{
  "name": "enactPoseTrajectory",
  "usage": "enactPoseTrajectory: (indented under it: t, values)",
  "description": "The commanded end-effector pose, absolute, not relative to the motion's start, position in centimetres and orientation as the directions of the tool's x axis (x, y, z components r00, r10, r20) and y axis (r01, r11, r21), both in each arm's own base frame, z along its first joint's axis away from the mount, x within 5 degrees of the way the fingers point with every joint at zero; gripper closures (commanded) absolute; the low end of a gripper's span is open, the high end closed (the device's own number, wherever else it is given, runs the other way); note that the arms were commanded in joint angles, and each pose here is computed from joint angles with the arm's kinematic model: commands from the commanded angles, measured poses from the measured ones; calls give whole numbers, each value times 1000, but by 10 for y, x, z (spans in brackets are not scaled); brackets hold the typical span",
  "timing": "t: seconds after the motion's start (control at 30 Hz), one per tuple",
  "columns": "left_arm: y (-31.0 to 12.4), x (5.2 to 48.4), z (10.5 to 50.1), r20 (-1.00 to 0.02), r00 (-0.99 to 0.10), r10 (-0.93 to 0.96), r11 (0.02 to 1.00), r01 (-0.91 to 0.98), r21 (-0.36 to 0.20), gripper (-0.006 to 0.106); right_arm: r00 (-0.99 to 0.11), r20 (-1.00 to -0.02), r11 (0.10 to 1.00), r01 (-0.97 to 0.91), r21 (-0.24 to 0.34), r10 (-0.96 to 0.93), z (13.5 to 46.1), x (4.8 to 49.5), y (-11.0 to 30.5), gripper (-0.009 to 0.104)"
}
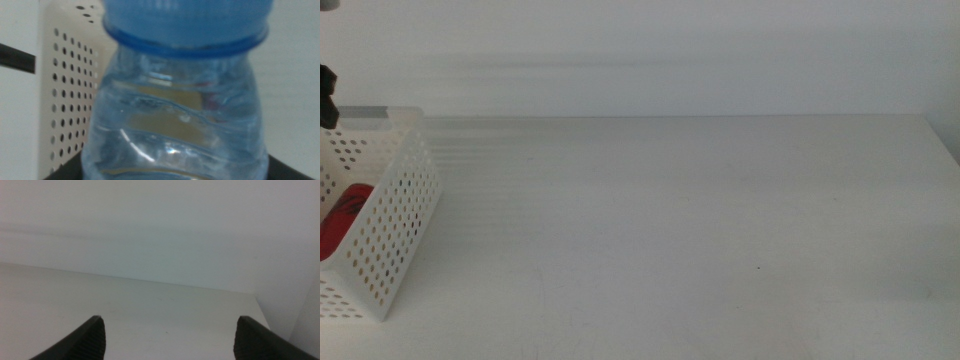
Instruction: Use arms to grab the bottles and put them into the dustbin to the left of the table.
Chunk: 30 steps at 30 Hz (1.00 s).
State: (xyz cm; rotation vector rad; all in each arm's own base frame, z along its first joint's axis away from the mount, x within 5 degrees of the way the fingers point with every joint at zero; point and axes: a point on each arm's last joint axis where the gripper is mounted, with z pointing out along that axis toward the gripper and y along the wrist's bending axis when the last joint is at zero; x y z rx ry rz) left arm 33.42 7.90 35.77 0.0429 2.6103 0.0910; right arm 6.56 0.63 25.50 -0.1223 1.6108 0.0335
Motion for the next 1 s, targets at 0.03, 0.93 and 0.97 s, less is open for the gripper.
enactPoseTrajectory:
  t: [0.03,0.93,0.97]
  values:
    - [87,341,381,-592,-805,46,996,-5,84,105,60,-996,994,-90,-65,-60,271,66,6,28]
    - [103,400,268,-319,-947,30,998,46,-42,54,60,-996,994,-90,-65,-60,271,66,6,28]
    - [102,400,268,-315,-948,39,998,55,-42,41,60,-996,994,-90,-65,-60,271,66,6,28]
